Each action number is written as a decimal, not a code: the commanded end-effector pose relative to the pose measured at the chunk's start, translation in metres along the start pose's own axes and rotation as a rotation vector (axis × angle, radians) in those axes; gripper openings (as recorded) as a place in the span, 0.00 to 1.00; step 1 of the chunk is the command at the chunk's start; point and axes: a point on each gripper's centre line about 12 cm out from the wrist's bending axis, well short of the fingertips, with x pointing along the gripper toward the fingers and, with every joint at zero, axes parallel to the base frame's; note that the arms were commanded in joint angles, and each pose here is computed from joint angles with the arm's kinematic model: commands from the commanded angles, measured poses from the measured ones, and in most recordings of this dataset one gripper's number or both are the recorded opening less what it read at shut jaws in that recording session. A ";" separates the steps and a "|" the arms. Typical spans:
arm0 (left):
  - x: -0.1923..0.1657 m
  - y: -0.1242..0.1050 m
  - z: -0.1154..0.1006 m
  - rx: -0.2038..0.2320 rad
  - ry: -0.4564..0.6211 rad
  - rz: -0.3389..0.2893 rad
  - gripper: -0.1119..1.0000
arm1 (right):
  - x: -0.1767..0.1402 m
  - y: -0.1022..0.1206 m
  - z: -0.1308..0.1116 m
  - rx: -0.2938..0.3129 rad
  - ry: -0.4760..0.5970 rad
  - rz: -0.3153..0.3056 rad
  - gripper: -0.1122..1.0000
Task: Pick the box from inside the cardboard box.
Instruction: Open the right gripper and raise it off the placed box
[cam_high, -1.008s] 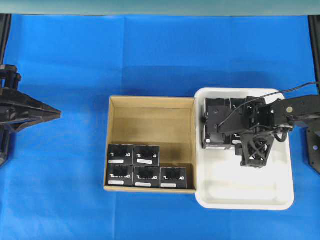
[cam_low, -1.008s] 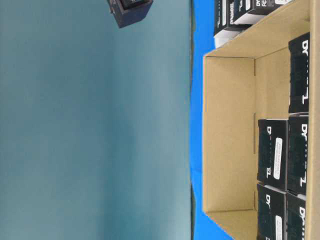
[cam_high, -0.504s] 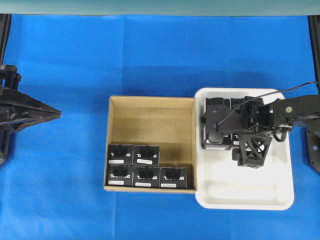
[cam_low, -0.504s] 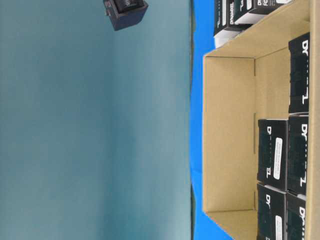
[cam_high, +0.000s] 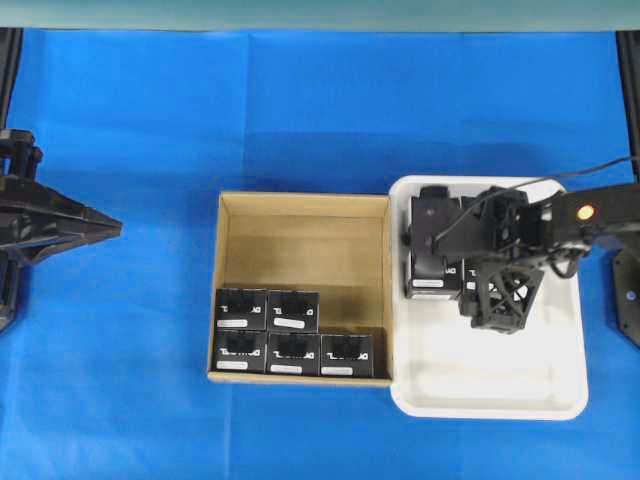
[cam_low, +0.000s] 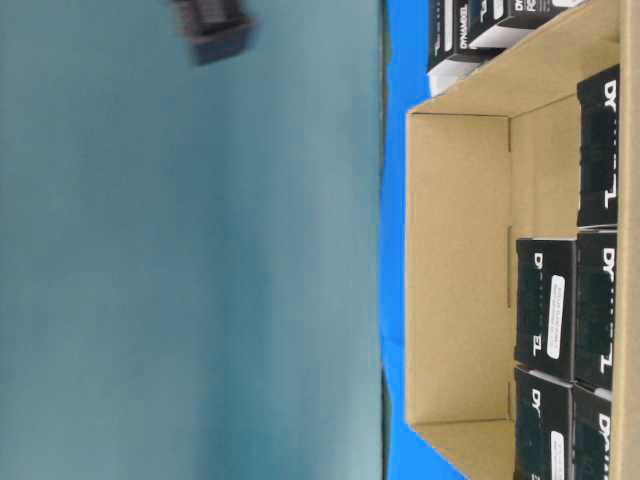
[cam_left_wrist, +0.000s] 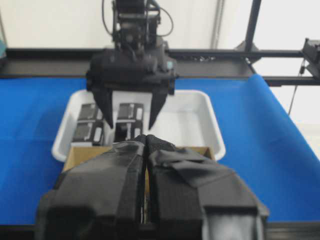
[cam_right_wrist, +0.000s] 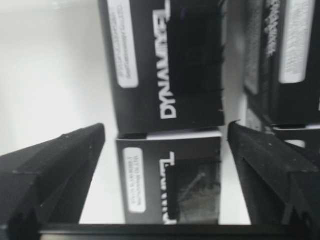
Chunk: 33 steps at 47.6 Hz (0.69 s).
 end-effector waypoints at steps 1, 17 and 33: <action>0.002 0.000 0.012 0.002 -0.029 0.000 0.10 | -0.023 0.002 0.011 0.006 -0.040 0.004 0.99; 0.001 0.000 0.013 0.003 -0.035 0.000 0.10 | -0.096 0.004 0.016 0.030 -0.240 0.024 0.99; 0.001 0.000 0.013 0.003 -0.034 0.000 0.10 | -0.113 0.006 0.000 0.055 -0.327 0.041 0.99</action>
